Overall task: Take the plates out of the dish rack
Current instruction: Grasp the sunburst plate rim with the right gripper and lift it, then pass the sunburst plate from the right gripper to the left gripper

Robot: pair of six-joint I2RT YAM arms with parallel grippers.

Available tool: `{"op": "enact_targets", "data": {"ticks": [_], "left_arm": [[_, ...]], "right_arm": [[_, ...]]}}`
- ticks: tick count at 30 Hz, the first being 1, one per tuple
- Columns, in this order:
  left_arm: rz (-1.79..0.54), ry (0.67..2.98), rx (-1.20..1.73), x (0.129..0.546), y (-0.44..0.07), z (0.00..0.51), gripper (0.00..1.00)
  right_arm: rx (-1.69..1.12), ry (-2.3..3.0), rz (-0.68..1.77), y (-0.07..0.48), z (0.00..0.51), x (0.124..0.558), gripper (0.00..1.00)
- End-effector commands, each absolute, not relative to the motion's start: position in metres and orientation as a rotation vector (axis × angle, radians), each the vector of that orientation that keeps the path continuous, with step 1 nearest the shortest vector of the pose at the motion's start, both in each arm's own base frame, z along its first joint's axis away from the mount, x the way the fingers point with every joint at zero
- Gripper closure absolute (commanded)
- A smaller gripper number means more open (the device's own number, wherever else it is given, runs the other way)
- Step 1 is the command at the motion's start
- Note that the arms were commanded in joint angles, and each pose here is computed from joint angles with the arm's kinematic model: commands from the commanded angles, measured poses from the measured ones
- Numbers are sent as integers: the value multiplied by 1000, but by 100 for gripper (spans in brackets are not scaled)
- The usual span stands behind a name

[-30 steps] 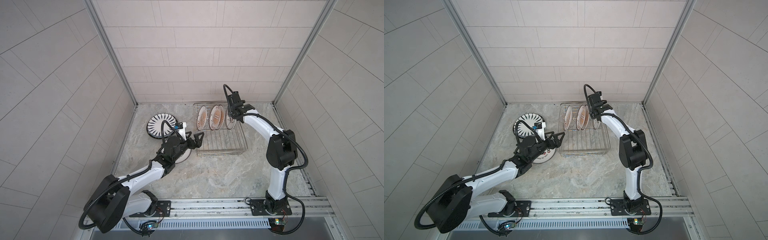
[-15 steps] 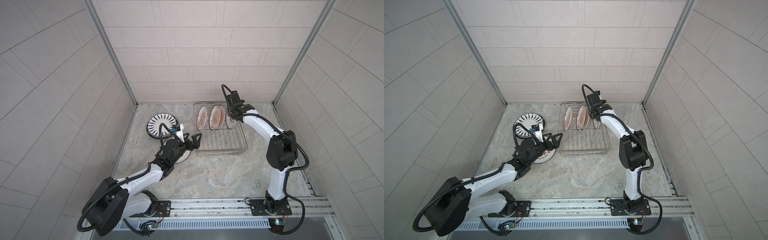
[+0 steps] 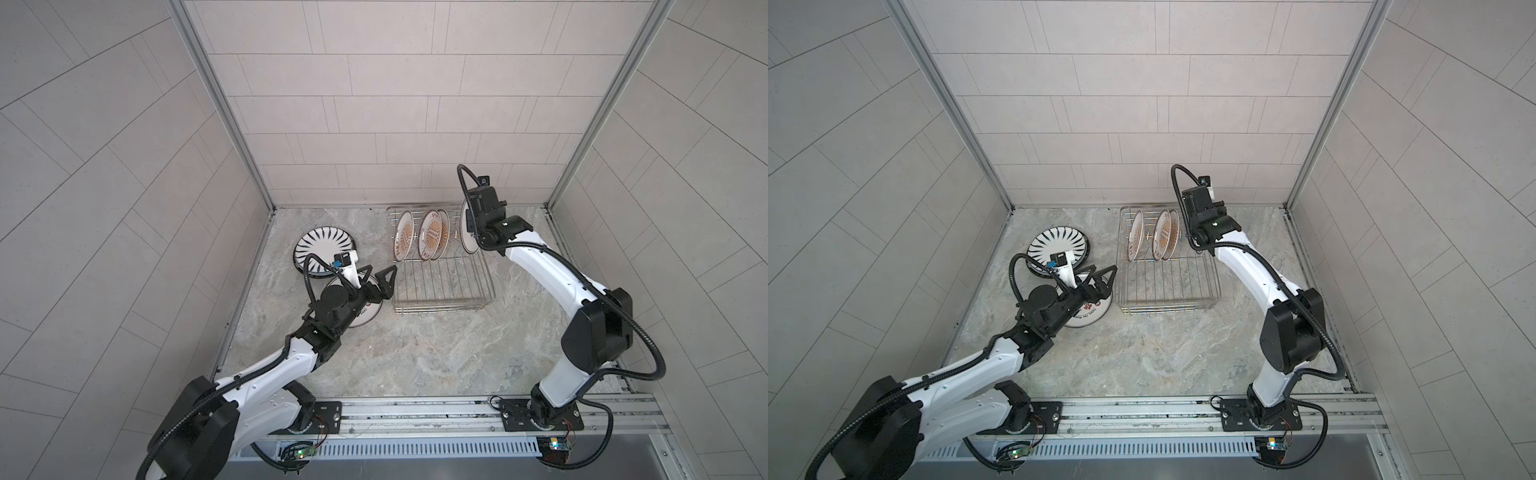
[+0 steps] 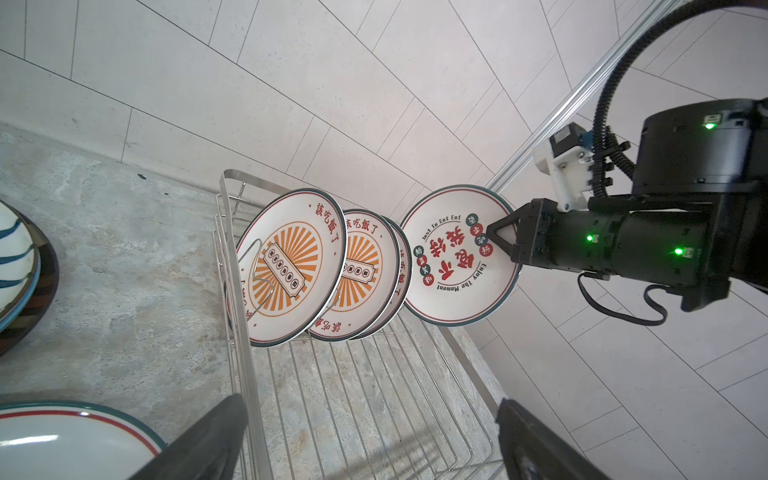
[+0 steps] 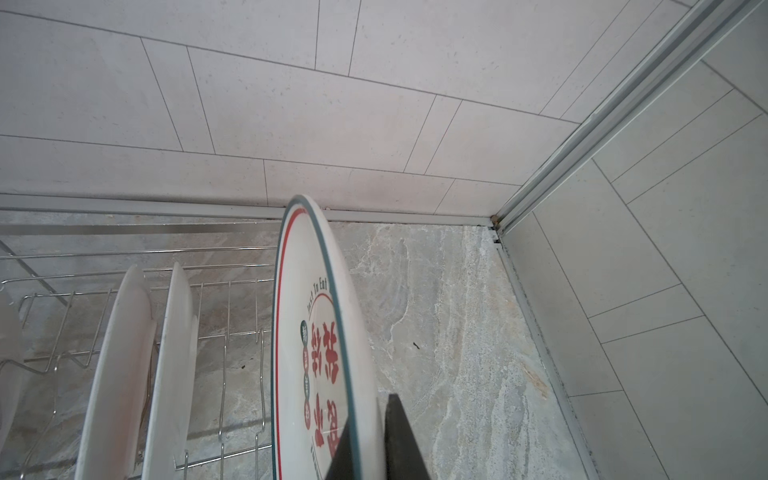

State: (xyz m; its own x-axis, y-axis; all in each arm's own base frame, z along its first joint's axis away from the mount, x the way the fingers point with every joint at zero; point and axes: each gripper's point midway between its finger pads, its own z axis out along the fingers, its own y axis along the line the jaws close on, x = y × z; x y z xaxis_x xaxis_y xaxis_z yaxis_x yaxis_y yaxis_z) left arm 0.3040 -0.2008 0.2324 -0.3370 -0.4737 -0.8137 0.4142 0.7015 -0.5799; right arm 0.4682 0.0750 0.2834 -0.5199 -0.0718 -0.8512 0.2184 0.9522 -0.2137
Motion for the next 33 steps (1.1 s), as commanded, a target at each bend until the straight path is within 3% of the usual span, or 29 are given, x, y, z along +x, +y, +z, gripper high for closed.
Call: {"op": "enact_targets", "data": {"ticks": [1,7,16,25,33], "left_arm": [[-943,1664,-24,296,-203,238,0],[-927,1675,20,285,-199,241,0],[-865,1760,159,262,-196,237,0],[-1105,1726,245,248,-227,239,0],[-1254,1680,55,269,-235,235,0]], "right_arm": [[177,1966,-299,67,326,448,98],[172,1909,-116,68,335,414,99],[130,1878,352,100,330,369,99],[16,1882,848,164,319,351,100],[-29,1824,1145,197,316,339,100]]}}
